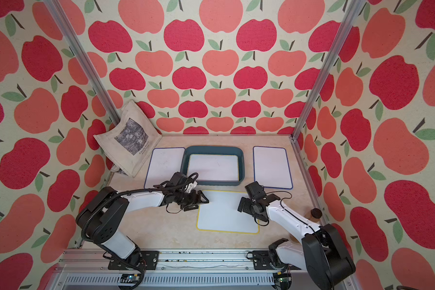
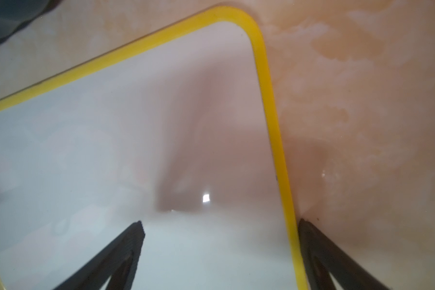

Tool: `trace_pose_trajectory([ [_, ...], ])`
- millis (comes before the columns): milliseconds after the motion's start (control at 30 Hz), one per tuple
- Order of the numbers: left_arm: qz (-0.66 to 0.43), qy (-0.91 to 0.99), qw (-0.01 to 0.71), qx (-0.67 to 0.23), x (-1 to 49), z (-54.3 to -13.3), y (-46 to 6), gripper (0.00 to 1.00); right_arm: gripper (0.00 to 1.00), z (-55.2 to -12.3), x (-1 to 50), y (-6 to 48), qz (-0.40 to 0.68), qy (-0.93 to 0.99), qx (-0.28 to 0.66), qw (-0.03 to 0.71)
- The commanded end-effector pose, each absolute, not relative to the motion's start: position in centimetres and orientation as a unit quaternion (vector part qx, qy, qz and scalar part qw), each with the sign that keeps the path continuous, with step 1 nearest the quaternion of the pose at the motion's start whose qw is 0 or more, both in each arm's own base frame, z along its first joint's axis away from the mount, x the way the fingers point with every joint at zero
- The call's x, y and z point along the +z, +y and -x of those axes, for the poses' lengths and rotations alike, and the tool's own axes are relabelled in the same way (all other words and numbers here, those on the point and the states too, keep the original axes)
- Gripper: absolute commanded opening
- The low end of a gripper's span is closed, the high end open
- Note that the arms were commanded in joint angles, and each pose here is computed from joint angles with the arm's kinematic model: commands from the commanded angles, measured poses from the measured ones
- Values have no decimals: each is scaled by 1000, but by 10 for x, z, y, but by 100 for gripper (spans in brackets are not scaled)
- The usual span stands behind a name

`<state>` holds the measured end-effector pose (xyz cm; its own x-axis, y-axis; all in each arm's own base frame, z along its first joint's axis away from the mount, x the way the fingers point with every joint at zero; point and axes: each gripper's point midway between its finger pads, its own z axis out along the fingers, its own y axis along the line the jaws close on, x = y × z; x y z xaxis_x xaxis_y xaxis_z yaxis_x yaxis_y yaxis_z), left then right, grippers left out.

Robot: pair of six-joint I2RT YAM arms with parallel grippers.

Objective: Put the whiteboard into the storage box
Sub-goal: Move the whiteboard to the center of the board.

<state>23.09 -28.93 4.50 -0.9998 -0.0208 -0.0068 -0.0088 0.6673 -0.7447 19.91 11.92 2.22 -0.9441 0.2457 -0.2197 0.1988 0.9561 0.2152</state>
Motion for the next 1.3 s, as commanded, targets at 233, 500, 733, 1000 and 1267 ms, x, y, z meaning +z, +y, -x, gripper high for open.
trace_pose_trajectory([
  [233, -3, 926, -45, -375, 26, -202, -283, 84, 99, -187, 28, 185, -81, 960, 254, 82],
  [500, 20, 970, -24, -241, 20, -209, -235, 85, 99, -187, 29, 182, -80, 961, 251, 88],
  [733, 43, 987, 9, -156, 25, -208, -197, 86, 99, -184, 27, 181, -73, 964, 243, 83],
  [1000, 71, 992, 10, -100, 22, -198, -170, 87, 99, -177, 22, 170, -45, 976, 200, 70],
  [1267, 60, 989, -22, -134, 5, -184, -209, 87, 99, -165, 13, 183, -15, 978, 200, 48],
])
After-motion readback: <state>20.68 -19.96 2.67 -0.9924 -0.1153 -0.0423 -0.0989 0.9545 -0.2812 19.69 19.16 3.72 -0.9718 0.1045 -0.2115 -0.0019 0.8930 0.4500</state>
